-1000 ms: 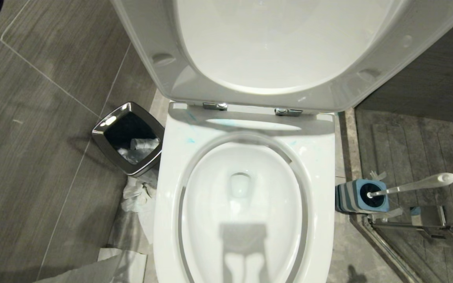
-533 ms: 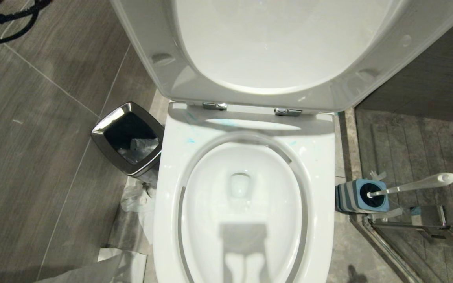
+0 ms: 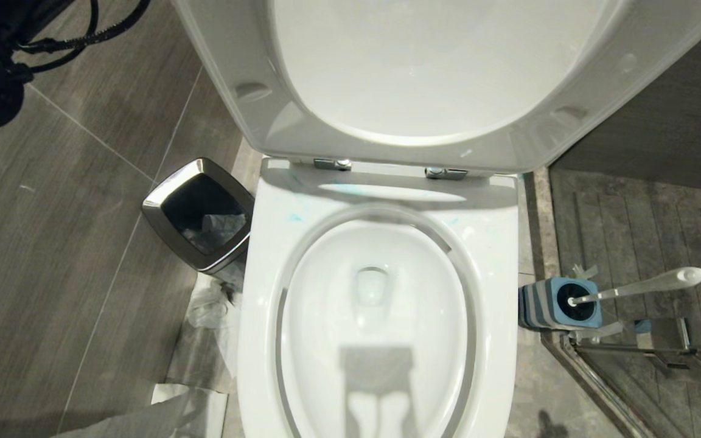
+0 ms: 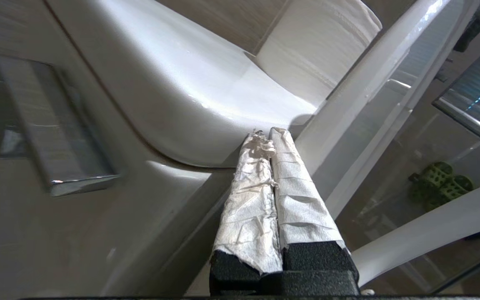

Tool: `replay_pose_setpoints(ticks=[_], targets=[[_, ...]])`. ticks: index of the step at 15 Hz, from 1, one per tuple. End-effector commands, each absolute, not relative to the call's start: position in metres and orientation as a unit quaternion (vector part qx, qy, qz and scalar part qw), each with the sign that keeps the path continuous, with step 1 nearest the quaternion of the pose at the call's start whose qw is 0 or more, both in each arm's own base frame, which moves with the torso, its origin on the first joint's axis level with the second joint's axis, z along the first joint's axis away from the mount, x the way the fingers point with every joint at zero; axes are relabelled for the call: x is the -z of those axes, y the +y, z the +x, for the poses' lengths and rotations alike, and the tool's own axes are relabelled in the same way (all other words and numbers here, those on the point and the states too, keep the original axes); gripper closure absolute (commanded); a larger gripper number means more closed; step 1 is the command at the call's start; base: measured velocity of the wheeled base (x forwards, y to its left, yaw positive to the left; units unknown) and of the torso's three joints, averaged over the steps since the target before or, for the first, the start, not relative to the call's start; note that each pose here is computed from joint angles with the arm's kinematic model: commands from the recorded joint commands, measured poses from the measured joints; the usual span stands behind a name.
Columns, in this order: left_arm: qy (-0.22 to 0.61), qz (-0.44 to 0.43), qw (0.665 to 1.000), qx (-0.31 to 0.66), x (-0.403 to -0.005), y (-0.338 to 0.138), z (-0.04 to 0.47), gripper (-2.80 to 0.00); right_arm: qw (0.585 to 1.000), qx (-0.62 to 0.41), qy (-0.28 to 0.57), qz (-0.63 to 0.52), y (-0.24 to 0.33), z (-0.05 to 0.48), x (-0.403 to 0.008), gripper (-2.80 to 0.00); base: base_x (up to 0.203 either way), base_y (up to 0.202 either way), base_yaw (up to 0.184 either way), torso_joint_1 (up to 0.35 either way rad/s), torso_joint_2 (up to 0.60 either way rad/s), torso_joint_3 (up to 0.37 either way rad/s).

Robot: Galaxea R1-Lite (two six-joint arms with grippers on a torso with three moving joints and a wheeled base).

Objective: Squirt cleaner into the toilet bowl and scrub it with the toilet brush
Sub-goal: Close the toilet lid

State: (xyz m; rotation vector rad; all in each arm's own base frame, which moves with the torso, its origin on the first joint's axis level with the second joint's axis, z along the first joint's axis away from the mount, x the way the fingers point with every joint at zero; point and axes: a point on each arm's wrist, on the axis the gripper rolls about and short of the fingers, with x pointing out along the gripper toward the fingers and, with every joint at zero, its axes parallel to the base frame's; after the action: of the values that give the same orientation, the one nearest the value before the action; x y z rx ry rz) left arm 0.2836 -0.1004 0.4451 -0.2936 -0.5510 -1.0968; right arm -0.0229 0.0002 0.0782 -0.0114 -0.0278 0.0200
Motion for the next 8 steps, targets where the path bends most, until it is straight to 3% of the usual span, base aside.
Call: replay_pose_setpoints(ticks=[1, 8], targets=[[-0.253, -0.142, 0.799, 0.527, -0.444, -0.110, 0.282, 0.00, 1.000, -0.010, -0.009, -0.006, 0.000, -0.022, -0.075, 0.00, 0.000, 0.000, 0.000, 0.000, 0.00, 0.000], [-0.220, -0.174, 0.774, 0.567, -0.442, -0.126, 0.266, 0.00, 1.000, -0.010, -0.008, -0.006, 0.000, -0.022, -0.075, 0.00, 0.000, 0.000, 0.000, 0.000, 0.00, 0.000]])
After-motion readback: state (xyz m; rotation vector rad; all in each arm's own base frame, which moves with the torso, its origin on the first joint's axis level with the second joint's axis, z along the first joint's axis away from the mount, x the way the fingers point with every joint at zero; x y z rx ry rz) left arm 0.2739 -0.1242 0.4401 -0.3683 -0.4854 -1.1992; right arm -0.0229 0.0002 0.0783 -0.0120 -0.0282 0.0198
